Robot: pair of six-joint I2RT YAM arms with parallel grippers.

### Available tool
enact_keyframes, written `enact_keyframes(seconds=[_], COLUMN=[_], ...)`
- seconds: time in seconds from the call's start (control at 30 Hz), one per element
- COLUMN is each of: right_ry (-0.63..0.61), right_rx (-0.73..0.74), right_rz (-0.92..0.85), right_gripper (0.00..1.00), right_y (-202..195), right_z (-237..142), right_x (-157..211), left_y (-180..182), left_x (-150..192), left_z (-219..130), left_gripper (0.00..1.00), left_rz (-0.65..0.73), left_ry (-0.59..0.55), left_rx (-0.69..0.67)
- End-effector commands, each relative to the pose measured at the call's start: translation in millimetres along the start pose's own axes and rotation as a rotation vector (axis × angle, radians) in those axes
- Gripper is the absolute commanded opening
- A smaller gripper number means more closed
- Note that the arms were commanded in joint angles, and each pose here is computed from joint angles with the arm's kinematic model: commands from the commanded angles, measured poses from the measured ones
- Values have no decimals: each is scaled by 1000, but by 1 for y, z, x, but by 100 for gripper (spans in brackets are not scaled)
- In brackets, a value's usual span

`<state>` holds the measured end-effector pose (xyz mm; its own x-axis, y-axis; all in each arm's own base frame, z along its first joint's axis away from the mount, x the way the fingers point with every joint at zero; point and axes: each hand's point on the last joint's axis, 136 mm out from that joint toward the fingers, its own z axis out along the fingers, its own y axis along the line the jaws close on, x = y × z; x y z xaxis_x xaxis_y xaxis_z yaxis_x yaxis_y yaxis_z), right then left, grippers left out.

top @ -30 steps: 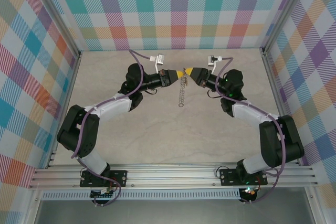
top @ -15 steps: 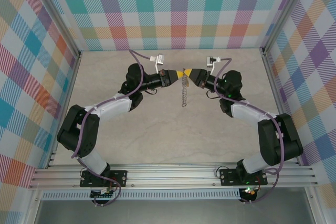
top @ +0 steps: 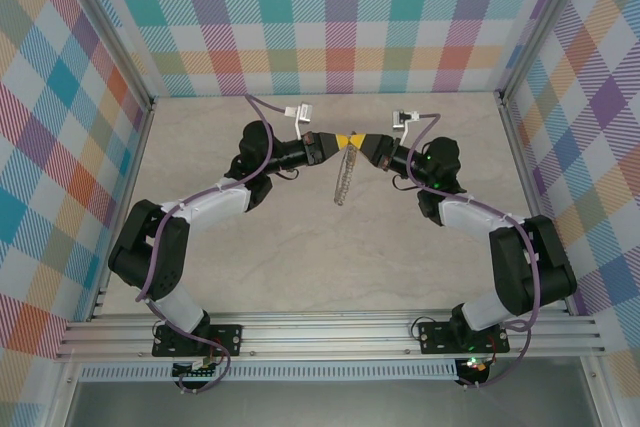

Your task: Put the keys on the keyring

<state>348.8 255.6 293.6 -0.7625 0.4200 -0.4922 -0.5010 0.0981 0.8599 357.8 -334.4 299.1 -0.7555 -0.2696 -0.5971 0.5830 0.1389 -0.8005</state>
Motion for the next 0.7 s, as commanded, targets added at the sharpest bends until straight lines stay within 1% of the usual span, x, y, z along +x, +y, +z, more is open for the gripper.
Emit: enact_keyframes(seconds=[0.0,0.13,0.17,0.23,0.33,0.43,0.5,0.57,0.67], right_ry=[21,31,38,58,112,168,202,238,311], right_rx=[-42,-31,-31,-23,-22,-30,-38,-49,-79], right_rz=[-22,-29,-37,-50,-73,-81,-81,-82,-82], right_gripper=[0,0,0,0,0,0,0,0,0], right_y=[8,6,7,7,9,9,8,6,6], right_z=[3,3,2,0,-4,-5,-5,-4,0], right_x=[6,4,3,-1,-6,-10,-12,-12,-10], left_y=[-16,-10,-8,-1,4,8,8,9,7], left_x=[-12,-15,-17,-23,-31,-34,-33,-32,-29], left_z=[-2,-5,-7,-16,-30,-38,-40,-39,-36], left_gripper=[0,1,5,22,43,59,67,69,68], left_rz=[55,53,53,49,57,65,74,84,98], left_ry=[-38,-36,-40,-64,-94,-100,-91,-75,-45], left_rx=[52,17,4,-31,-58,-82,-93,-95,-83])
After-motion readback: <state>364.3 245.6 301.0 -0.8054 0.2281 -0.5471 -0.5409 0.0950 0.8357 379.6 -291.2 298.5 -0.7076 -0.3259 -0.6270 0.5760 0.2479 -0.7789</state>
